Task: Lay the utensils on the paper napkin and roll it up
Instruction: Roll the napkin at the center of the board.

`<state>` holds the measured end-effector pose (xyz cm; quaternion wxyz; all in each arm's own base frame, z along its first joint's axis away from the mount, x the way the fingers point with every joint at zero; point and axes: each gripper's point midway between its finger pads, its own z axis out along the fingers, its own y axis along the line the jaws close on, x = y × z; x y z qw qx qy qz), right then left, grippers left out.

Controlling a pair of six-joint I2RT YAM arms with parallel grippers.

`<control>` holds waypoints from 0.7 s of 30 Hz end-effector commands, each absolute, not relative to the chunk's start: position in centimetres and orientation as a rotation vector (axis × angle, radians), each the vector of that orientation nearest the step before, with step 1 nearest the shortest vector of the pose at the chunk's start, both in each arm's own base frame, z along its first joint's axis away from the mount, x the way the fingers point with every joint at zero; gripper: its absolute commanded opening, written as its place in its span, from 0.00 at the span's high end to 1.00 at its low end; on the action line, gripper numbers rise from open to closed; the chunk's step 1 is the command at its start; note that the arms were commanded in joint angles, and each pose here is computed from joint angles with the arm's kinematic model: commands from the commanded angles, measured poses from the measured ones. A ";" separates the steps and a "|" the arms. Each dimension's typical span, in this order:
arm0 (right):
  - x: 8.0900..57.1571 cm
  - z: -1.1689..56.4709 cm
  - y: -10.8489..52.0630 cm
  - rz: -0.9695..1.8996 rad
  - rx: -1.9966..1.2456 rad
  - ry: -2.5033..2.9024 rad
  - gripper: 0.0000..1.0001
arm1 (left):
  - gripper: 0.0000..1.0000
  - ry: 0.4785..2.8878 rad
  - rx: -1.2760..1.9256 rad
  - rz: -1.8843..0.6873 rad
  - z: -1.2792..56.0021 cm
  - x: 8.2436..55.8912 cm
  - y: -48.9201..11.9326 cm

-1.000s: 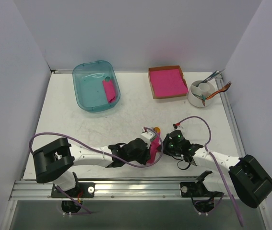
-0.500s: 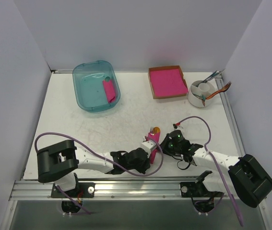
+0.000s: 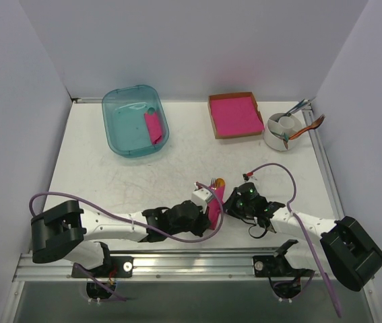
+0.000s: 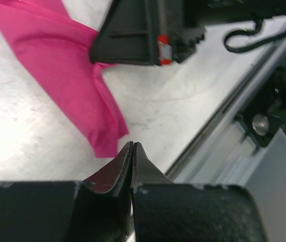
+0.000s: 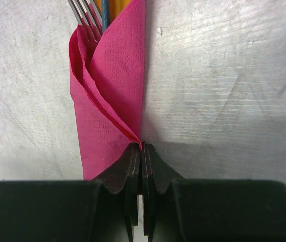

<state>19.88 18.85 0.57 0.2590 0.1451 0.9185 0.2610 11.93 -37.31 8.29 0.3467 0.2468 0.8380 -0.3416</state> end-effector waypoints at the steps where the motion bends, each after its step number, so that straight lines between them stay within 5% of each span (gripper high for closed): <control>1: 18.7 -1.2 17.4 0.598 0.408 2.561 1.00 | 0.94 2.122 0.607 -0.862 10.6 14.6 -37.6; 21: 18.6 -0.9 17.3 0.599 0.415 2.556 1.00 | 0.97 2.216 0.713 -0.880 4.5 12.9 -38.1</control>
